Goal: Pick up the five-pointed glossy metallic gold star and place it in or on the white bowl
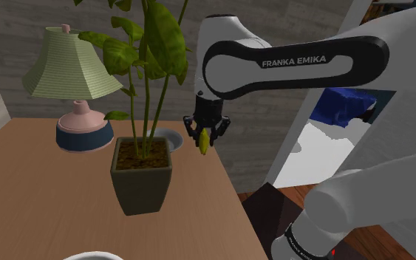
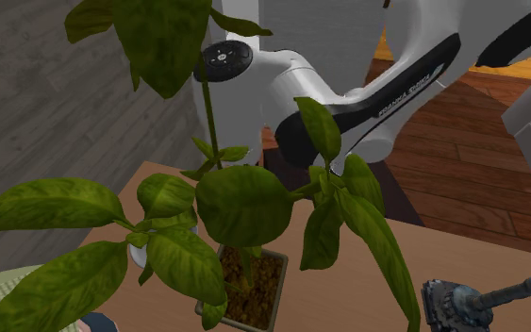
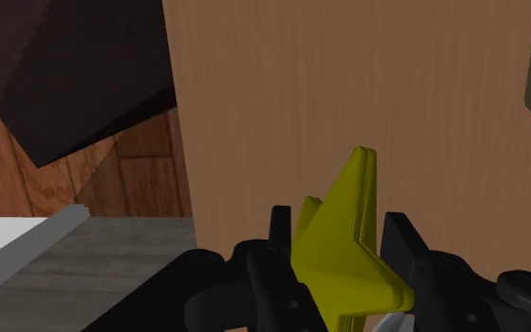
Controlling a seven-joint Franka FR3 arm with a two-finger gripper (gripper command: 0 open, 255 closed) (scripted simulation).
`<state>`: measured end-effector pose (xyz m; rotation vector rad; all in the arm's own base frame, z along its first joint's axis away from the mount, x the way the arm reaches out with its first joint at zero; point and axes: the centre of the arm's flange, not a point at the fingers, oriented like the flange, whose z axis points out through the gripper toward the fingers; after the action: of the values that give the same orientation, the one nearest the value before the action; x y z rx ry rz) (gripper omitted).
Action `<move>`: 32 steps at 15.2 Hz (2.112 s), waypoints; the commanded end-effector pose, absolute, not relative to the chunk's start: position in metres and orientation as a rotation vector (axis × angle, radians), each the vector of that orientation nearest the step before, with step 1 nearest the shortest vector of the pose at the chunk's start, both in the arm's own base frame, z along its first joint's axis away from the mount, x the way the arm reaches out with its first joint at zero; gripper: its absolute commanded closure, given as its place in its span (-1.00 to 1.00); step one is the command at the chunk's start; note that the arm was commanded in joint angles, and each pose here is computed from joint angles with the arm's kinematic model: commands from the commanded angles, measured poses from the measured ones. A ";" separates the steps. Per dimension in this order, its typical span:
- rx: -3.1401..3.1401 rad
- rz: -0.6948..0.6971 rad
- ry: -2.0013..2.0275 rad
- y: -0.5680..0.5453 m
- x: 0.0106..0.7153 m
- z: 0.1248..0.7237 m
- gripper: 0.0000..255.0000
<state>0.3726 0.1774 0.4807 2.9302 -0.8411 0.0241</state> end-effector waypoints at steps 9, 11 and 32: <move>2.932 0.024 -0.842 0.193 0.506 0.483 1.00; 2.932 0.024 -0.842 0.196 0.532 0.483 1.00; 2.932 0.024 -0.842 0.201 0.575 0.410 1.00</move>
<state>0.5747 0.2007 0.4099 2.9316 -0.8418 0.0237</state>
